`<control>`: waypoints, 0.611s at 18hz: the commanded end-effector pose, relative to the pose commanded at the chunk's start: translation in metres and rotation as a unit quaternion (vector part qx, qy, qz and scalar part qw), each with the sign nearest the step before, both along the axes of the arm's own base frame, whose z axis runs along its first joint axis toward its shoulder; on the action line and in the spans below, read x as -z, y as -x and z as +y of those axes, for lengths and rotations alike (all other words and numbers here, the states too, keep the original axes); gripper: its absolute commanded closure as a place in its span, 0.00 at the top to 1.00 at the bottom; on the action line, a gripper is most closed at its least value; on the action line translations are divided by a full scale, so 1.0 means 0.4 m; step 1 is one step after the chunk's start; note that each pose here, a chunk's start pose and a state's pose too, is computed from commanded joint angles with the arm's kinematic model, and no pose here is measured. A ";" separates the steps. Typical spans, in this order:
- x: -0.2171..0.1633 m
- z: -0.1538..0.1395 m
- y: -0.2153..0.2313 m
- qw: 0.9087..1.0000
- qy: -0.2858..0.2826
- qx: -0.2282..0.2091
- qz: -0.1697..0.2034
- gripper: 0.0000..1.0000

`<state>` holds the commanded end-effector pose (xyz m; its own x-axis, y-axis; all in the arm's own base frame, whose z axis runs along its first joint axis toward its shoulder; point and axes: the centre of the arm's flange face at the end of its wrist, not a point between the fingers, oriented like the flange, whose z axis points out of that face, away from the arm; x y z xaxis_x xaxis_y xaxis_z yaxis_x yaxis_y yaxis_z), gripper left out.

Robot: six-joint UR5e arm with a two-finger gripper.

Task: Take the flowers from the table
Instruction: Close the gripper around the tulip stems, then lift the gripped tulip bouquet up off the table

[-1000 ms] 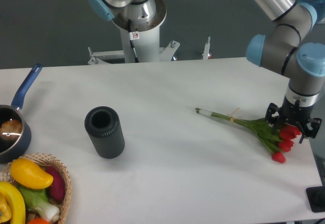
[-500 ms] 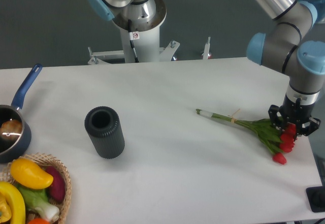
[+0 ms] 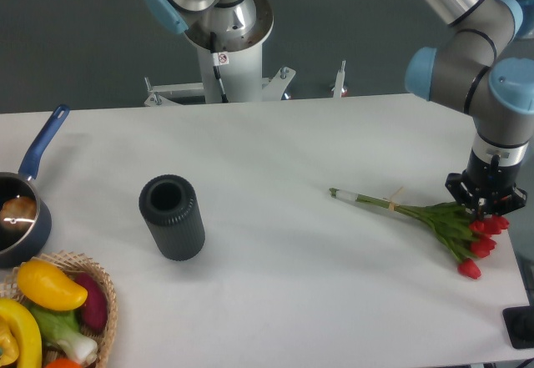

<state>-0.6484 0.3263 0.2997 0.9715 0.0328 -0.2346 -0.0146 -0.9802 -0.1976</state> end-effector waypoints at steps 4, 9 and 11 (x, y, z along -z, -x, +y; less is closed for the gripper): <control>-0.076 0.010 -0.043 1.000 -0.003 0.006 0.015 0.00; -0.174 0.050 -0.117 0.999 -0.004 0.020 0.024 0.00; -0.201 0.041 -0.143 1.000 -0.002 0.023 0.021 0.00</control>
